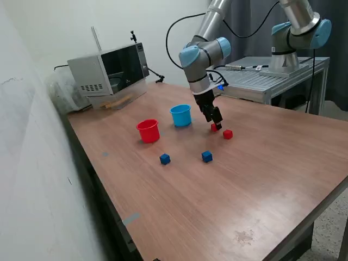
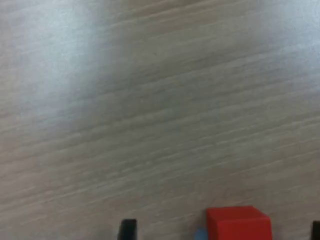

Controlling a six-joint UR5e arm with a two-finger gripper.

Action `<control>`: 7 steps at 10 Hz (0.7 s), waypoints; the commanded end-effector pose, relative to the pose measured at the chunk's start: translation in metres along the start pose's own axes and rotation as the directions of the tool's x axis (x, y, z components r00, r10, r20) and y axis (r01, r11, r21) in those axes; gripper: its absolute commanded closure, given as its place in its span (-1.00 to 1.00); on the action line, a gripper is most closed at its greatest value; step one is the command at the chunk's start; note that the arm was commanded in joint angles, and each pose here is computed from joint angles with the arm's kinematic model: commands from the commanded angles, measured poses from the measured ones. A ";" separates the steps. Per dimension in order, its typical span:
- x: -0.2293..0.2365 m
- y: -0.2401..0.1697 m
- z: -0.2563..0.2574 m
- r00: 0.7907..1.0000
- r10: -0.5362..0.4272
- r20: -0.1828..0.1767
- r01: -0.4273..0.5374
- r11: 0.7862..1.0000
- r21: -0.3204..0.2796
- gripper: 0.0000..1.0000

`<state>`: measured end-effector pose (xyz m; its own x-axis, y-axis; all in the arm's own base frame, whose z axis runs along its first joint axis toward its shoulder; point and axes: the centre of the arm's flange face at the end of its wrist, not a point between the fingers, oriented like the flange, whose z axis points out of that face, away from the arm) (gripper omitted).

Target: Place red objects in the red bin, and blue objects in the blue bin.

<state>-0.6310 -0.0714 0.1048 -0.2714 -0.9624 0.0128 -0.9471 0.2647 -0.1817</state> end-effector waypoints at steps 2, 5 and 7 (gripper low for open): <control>0.003 -0.001 0.000 1.000 -0.005 0.002 0.005 1.000 -0.003 1.00; 0.004 -0.001 -0.025 1.000 -0.008 0.002 0.008 0.999 -0.043 1.00; 0.007 0.006 -0.079 1.000 -0.009 -0.008 0.008 0.993 -0.119 1.00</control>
<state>-0.6418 -0.0734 0.1467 -0.2640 -0.9644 0.0156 -0.9587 0.2606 -0.1137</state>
